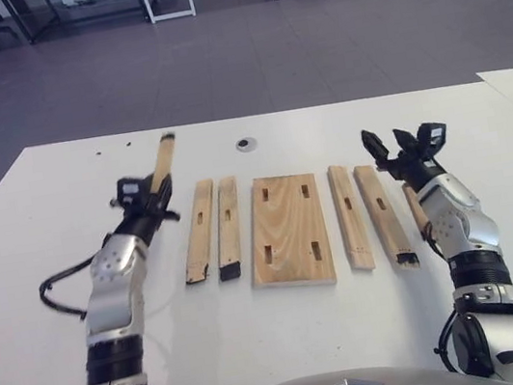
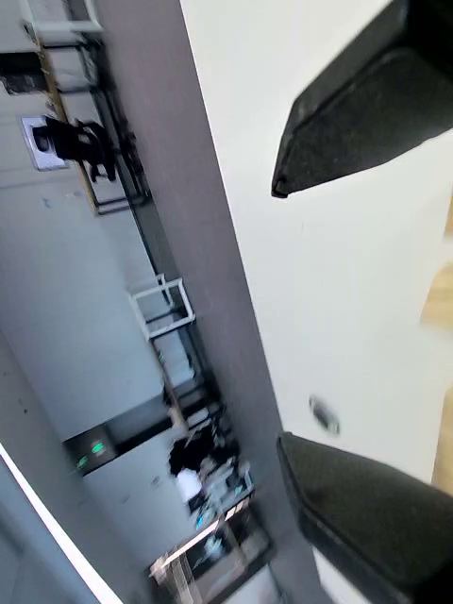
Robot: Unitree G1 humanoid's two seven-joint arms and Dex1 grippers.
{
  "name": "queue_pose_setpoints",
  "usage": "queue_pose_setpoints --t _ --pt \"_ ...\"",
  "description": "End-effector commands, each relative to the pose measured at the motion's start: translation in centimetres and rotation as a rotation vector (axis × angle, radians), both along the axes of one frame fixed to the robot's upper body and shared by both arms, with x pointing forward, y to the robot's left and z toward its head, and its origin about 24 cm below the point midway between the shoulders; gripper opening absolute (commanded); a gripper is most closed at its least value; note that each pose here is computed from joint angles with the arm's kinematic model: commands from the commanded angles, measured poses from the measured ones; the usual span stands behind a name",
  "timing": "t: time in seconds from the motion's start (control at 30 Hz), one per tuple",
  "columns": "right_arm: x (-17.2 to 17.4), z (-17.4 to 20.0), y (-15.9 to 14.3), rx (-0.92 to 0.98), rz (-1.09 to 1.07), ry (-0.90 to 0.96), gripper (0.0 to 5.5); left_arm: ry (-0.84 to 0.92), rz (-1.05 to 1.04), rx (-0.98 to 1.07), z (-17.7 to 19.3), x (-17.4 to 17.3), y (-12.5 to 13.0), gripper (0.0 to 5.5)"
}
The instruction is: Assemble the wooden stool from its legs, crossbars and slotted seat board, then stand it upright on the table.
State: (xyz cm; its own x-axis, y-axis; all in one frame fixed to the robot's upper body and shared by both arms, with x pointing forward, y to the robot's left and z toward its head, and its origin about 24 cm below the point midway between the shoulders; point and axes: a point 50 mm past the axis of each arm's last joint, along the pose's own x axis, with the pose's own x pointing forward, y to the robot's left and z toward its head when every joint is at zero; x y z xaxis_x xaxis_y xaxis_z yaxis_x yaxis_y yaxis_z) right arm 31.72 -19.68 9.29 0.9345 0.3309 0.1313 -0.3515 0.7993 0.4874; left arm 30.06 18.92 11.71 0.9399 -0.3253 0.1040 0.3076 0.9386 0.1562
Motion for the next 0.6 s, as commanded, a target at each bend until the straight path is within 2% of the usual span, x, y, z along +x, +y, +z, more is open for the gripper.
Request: queue_pose_setpoints --t 0.03,0.13,0.2,0.33,0.6 --pt "-0.2 5.3 7.1 0.256 0.350 -0.091 4.64 -0.140 -0.237 0.032 2.7 1.7 -5.5 1.29" --pt "-0.4 6.4 9.5 0.377 0.420 -0.058 4.64 -0.226 -0.358 0.036 4.0 1.3 -8.0 1.29" --pt "-0.2 6.8 9.8 0.446 0.422 -0.044 4.27 -0.258 -0.420 0.092 4.0 0.9 -8.9 1.29" --pt "0.0 7.5 10.0 0.492 0.426 -0.038 3.69 -0.276 -0.480 0.122 3.7 0.3 -9.5 1.29" --pt "0.0 7.9 9.7 0.520 0.414 -0.030 2.20 -0.273 -0.553 0.165 3.0 -0.5 -10.0 1.29"
